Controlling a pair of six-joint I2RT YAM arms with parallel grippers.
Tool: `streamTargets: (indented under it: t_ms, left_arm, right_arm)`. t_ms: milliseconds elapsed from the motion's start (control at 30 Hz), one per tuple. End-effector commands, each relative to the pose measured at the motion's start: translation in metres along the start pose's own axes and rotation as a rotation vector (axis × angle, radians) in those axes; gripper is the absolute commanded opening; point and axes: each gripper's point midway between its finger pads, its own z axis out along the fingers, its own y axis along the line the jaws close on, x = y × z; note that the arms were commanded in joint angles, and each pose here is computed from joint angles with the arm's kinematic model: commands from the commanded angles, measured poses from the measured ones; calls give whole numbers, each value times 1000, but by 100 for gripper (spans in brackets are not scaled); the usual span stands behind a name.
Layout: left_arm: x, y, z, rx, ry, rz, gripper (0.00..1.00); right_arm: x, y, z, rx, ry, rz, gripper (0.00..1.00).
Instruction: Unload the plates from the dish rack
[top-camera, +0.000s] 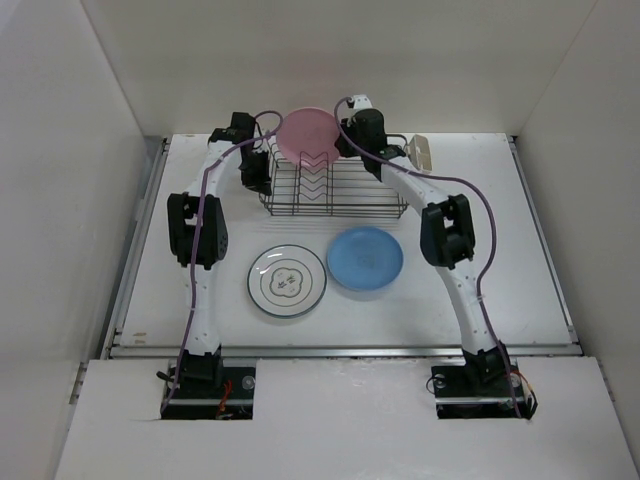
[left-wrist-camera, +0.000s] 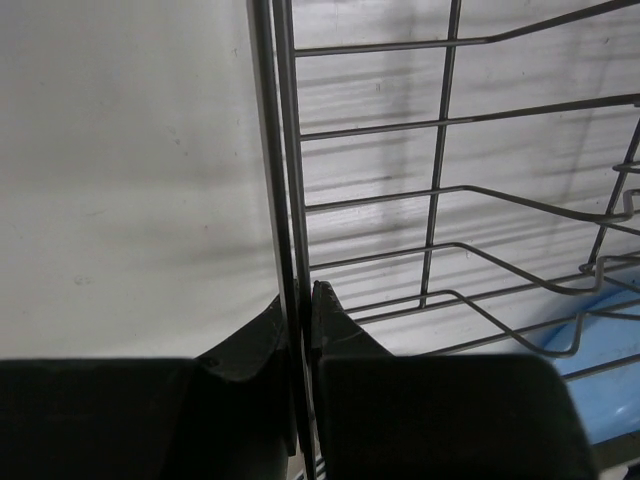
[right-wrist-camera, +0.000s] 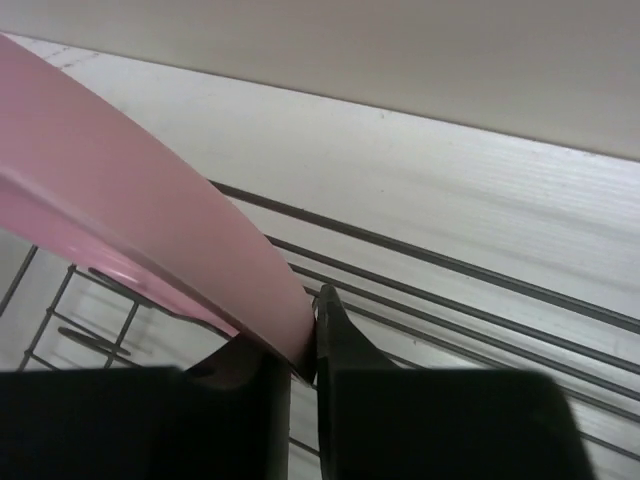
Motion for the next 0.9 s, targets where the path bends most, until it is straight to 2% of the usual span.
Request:
streamTargets:
  t_ms: [0,33,233,400,567,600,667,733,767,800,833,867]
  left_arm:
    - [5,-8,15,31,27,63,0]
    - [5,-9,15,30,27,48,0]
    - [6,-13,20,51,24,-1,0]
    - [6,-9,18,25,19,-1,0]
    - [15,-1,18,-16,36,-15,0]
    - [13,-3,14,-14,26,-23,0]
    - [13,-3,14,-14,26,-33,0]
    - [11,-4,14,-12,17,-30,0]
    - [8,-5,10,-10,7,-28,0]
    - [8,-5,10,-10,7,-28,0]
    - [6,-7,5,-8,-3,-26,0]
    - [3,-7,3,-6,-14,-13,2]
  right_arm:
    - [-115,18,-31,-19,-314,29,3]
    - [-103,19,-31,-11,-293,17,0]
    - [-177,2,-77,126,-502,-1,0]
    - [-228,13,-105,104,-626,6,0]
    - [-243,15,-116,98,-669,3,0]
    - [-231,16,-111,91,-622,-8,0]
    - [-234,21,-128,67,-593,-29,0]
    - [-196,26,-129,22,-453,-68,0]
    - [-211,34,-159,-6,-457,-74,0]
    - [-205,32,-170,-22,-421,-81,0]
    - [-169,28,-173,-56,-290,-78,0]
    - [-177,37,-202,-92,-278,-83,0]
